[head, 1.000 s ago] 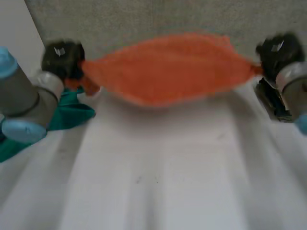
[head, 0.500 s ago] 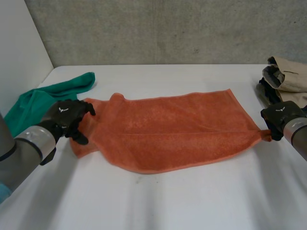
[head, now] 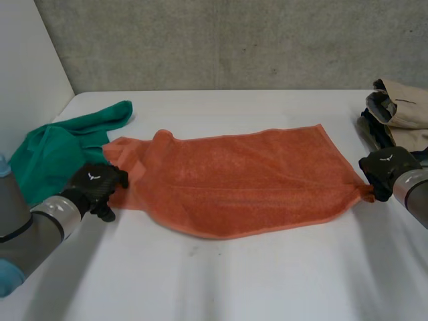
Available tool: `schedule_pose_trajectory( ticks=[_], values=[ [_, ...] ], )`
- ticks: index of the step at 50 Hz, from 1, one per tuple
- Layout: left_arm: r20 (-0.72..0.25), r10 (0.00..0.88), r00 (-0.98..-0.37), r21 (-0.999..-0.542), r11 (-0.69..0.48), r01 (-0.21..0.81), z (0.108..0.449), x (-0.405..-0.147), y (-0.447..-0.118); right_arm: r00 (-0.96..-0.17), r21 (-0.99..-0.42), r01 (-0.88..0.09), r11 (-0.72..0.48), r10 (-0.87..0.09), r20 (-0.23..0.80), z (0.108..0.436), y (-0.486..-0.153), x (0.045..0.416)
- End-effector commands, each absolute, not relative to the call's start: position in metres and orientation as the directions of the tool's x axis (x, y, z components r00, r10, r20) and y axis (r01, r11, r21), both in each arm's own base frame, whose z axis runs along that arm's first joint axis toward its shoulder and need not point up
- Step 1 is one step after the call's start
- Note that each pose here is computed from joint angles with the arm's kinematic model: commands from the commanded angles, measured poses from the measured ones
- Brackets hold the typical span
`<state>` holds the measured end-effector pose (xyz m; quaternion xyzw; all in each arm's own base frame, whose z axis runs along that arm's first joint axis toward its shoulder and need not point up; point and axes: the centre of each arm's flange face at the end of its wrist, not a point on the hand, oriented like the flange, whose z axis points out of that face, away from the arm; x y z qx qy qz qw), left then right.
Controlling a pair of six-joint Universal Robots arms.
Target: Fold the laundry.
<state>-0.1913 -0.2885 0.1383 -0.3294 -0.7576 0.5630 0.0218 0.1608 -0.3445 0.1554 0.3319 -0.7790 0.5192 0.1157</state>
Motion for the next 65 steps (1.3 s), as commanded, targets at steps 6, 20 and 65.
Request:
schedule_pose_trajectory(
  ticks=[6, 20, 65],
  values=[
    [-0.346, 0.528, -0.775, -0.866, 0.139, 0.481, 0.12, -0.2, -0.326, -0.747, -0.724, -0.643, 0.251, -0.414, 0.52, 0.149, -0.34, 0.162],
    [-0.398, 0.56, -0.726, -0.85, 0.073, 0.522, 0.11, -0.218, -0.344, -0.745, -0.722, -0.645, 0.25, -0.415, 0.522, 0.148, -0.341, 0.162],
    [-0.376, 0.635, -0.675, -0.836, 0.08, 0.542, 0.113, -0.242, -0.332, -0.744, -0.714, -0.647, 0.267, -0.427, 0.515, 0.141, -0.34, 0.161]
  ],
)
